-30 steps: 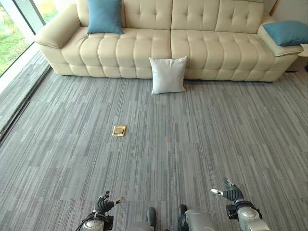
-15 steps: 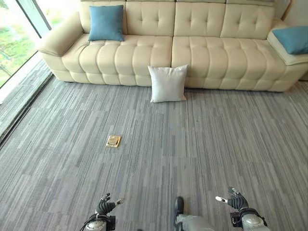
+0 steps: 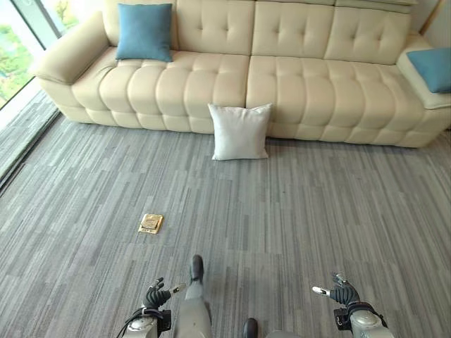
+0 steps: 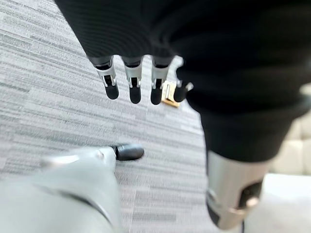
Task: Pick up all the scattered cushions and arrange them neatly on the sofa.
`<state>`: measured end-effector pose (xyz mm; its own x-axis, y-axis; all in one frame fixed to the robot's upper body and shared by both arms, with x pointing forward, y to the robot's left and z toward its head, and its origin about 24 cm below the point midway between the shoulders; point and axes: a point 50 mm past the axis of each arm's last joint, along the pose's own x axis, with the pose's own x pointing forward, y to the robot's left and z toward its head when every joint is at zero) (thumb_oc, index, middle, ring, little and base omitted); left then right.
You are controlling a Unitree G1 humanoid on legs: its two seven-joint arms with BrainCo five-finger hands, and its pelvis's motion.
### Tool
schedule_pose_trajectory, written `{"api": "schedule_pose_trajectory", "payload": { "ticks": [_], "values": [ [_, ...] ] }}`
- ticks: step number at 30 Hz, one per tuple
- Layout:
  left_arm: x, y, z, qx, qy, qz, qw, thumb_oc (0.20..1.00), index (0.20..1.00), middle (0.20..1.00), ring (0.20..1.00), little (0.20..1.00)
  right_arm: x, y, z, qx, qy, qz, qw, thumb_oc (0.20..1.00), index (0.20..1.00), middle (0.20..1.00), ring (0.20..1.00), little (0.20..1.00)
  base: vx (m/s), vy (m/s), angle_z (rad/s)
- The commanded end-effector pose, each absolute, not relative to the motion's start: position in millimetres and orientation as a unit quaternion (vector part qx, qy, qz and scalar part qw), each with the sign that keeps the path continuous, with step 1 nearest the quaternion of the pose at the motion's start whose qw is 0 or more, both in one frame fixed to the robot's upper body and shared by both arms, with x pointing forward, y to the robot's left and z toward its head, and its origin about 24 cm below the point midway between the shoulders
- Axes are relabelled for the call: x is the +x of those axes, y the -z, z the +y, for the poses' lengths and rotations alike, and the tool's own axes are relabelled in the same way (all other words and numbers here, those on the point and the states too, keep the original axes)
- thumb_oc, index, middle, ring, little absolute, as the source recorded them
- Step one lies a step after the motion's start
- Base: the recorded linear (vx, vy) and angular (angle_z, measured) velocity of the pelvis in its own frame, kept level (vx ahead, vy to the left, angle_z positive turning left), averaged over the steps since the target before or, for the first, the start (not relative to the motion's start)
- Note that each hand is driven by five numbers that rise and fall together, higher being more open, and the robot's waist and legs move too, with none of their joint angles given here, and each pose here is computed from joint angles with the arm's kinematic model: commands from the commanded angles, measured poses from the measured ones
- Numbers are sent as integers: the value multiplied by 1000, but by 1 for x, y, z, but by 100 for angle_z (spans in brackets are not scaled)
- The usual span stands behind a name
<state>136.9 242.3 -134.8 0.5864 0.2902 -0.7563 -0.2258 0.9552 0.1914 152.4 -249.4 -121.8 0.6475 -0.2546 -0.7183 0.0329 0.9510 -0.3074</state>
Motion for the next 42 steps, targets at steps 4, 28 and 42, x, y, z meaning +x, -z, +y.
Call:
{"api": "schedule_pose_trajectory", "payload": {
  "ticks": [4,28,42],
  "values": [
    [149,123,256,63,-146,399,903,1000,1000,1000,1000,1000,169,110,-251,-153,72,375,911,1000,1000,1000,1000,1000,335,256,-32],
    [174,108,253,90,-112,351,925,1000,1000,1000,1000,1000,179,104,-252,-150,74,361,918,1000,1000,1000,1000,1000,274,-13,2],
    [168,116,240,70,-102,373,920,1000,1000,1000,1000,1000,181,100,-260,-157,83,352,919,1000,1000,1000,1000,1000,294,-51,-11]
  ]
}}
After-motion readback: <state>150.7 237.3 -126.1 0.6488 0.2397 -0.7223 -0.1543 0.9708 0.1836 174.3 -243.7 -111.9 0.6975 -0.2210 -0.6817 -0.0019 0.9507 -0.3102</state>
